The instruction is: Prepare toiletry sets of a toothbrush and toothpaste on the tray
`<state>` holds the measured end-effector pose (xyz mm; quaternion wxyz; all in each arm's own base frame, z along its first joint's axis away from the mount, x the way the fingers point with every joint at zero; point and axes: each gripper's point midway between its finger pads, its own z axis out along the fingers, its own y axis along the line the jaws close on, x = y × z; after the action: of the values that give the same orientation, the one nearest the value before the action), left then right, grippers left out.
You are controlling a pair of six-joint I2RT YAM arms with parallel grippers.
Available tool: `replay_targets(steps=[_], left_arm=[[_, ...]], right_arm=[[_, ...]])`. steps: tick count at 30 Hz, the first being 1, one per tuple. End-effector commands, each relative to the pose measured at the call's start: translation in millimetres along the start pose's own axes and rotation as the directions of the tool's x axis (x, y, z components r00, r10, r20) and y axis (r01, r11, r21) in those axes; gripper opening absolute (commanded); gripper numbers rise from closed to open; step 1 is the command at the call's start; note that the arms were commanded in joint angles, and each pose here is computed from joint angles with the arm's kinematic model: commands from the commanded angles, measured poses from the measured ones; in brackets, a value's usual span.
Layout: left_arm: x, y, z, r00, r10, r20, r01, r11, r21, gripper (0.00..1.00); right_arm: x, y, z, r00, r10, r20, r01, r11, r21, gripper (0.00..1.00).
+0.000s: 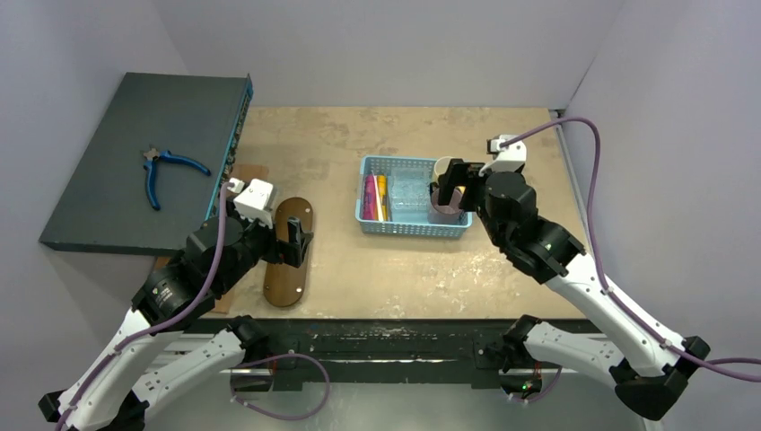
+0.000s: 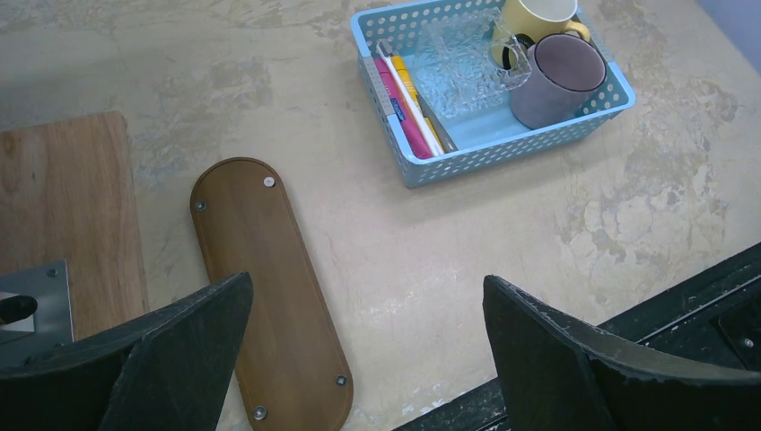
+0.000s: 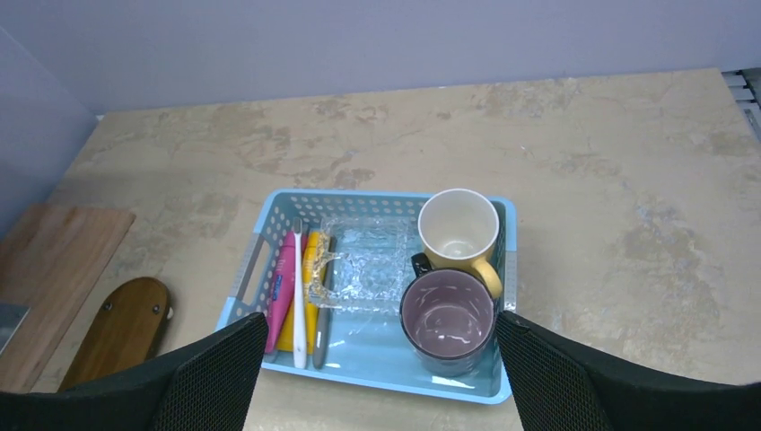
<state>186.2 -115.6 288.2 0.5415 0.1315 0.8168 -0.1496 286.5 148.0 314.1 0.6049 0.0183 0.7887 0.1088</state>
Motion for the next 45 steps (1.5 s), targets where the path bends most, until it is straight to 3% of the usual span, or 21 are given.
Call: replay_targets(steps=[1,10,19,27,35,45], left_arm=[[-1.3,1.2,2.7,1.0,0.013,0.008,-0.013,1.0,-0.009,1.0],[1.1,0.2,5.0,1.0,0.013,-0.005,-0.013,1.0,-0.008,1.0],[10.7,1.5,11.8,0.995,-0.091,-0.047,0.089,0.994,-0.06,1.0],[34.3,14.6,31.8,0.975,-0.146,-0.167,0.107,0.969,-0.223,1.0],[47.8,32.9,51.2,0.962,-0.214,-0.168,0.132,0.907,-0.401,0.97],[77.4,54.6,94.0,0.926,-0.325,-0.192,0.182,0.829,-0.529,0.83]], right_arm=[[-21.1,-1.2,-5.2,1.0,0.001,0.03,-0.001,1.0,0.019,0.99],[-8.0,4.9,1.7,1.0,-0.024,-0.004,0.024,1.0,-0.006,0.99],[17.5,35.5,9.5,0.993,-0.087,-0.076,0.072,0.982,-0.172,0.97],[41.9,47.8,15.1,0.987,-0.105,-0.119,0.074,0.967,-0.244,0.93],[62.1,60.1,12.8,0.982,-0.103,-0.157,0.047,0.944,-0.325,0.9],[68.4,69.7,-0.2,0.982,-0.096,-0.162,0.021,0.912,-0.411,0.85]])
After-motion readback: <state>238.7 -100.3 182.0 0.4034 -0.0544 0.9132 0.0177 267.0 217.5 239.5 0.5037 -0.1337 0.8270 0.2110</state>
